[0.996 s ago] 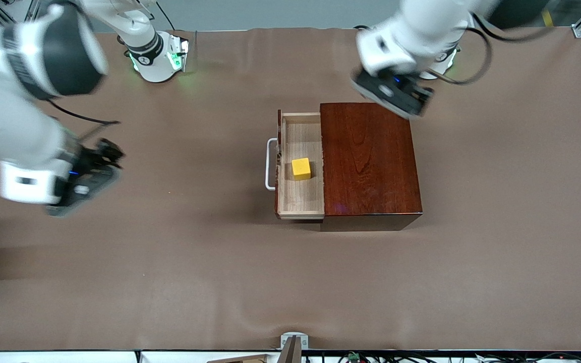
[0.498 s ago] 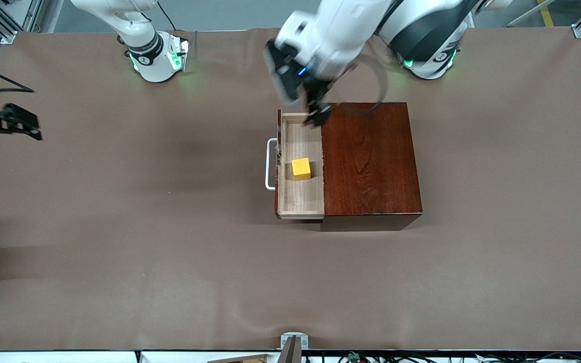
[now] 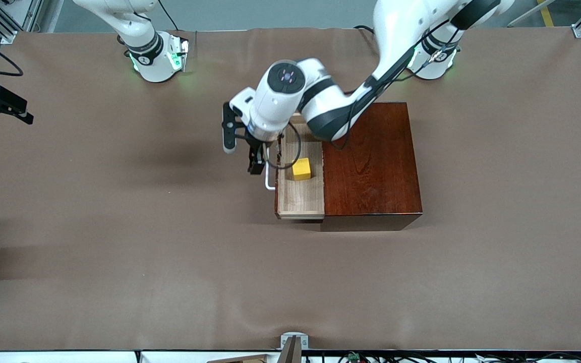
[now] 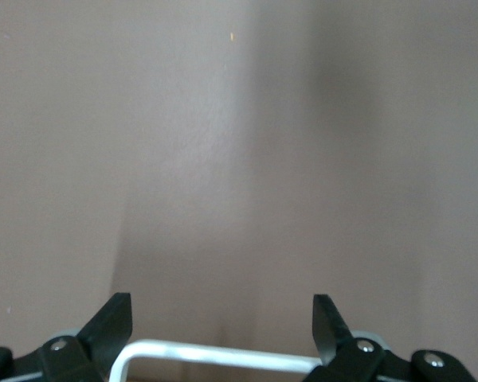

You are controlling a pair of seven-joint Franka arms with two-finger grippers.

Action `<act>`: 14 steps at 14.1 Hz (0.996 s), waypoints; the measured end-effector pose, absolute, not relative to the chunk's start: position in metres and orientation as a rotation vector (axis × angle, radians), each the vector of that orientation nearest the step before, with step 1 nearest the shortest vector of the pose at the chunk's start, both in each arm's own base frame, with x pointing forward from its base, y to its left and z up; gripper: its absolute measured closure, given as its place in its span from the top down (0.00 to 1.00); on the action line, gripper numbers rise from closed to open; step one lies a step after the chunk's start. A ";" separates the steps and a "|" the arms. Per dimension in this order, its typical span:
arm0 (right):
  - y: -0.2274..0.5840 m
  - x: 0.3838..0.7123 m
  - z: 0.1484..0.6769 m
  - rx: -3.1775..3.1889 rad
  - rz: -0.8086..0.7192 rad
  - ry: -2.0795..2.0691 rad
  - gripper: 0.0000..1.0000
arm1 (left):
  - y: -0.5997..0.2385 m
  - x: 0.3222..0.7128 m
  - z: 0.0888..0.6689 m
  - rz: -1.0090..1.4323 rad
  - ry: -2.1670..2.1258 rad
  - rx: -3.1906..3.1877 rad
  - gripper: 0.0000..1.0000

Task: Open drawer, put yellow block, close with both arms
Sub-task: 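Push the drawer front with the left gripper into the box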

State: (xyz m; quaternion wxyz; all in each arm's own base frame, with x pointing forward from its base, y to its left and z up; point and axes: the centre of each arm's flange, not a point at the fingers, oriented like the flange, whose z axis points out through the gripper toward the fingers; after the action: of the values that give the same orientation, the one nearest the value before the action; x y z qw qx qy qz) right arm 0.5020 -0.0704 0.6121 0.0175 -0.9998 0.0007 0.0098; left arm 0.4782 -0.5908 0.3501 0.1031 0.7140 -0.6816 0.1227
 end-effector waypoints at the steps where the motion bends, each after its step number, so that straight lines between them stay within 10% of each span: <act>1: -0.065 0.501 0.615 -3.106 0.038 0.052 1.00 | -0.592 0.480 0.335 0.354 -2.056 2.107 1.00; 14: -0.052 0.521 0.649 -3.107 0.061 0.127 1.00 | -0.563 0.505 0.323 0.181 -2.137 2.223 1.00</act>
State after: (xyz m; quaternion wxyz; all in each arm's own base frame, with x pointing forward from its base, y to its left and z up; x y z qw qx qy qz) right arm 0.5207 -0.0525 0.6493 0.0158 -0.9988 0.0409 0.0198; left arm 0.5051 -0.5629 0.3227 0.0263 0.7193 -0.6917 0.0587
